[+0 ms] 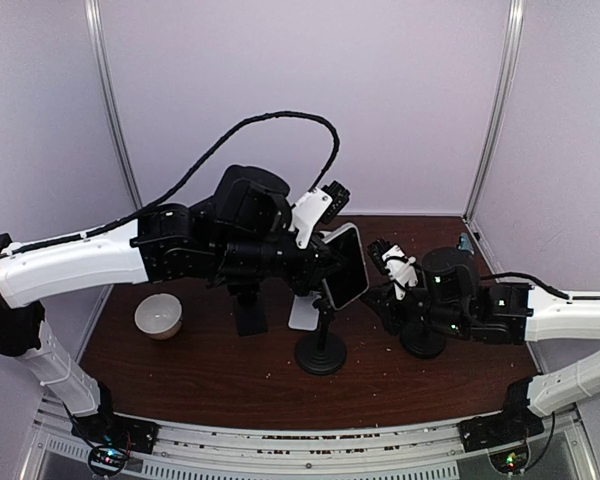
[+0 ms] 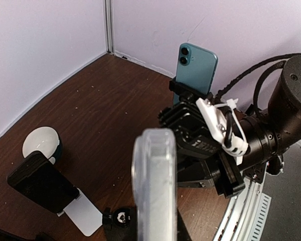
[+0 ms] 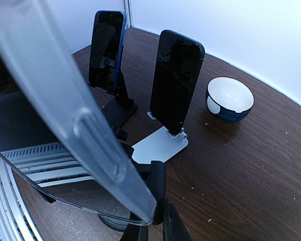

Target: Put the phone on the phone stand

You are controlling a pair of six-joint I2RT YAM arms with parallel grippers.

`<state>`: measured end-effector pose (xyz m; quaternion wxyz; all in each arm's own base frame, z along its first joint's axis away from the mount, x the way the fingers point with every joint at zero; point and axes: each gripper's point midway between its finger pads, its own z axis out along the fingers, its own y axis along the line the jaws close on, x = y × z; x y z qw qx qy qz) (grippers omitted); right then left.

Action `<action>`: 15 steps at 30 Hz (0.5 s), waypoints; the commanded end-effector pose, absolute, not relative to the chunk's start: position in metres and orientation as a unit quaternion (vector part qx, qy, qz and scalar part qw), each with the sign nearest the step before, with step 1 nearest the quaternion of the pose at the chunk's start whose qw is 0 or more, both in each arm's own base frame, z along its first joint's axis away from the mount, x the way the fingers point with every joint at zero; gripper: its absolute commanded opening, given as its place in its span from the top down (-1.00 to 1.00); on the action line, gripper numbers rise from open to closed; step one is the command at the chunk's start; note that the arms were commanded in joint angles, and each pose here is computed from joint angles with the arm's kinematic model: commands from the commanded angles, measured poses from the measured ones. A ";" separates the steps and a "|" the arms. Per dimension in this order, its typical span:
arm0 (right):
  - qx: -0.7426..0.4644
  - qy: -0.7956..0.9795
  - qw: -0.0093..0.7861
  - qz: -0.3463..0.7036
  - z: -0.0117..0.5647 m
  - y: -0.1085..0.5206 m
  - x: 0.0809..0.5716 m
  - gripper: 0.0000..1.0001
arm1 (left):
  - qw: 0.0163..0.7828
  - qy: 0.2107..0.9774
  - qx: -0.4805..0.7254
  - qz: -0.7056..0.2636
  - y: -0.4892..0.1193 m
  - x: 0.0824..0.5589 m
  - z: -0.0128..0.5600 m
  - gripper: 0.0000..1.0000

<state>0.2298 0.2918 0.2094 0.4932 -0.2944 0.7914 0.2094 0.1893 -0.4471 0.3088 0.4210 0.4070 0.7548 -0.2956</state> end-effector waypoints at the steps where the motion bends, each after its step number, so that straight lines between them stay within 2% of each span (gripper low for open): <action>1: -0.201 0.821 0.532 0.057 0.210 0.228 0.274 1.00 | 0.242 0.825 0.492 -0.137 -0.371 0.157 0.206 1.00; 10: -0.164 0.820 0.547 0.032 0.230 0.213 0.285 1.00 | 0.193 0.826 0.517 -0.116 -0.353 0.147 0.192 1.00; 15: -0.150 0.823 0.546 0.041 0.234 0.207 0.288 1.00 | 0.198 0.825 0.519 -0.102 -0.344 0.148 0.198 1.00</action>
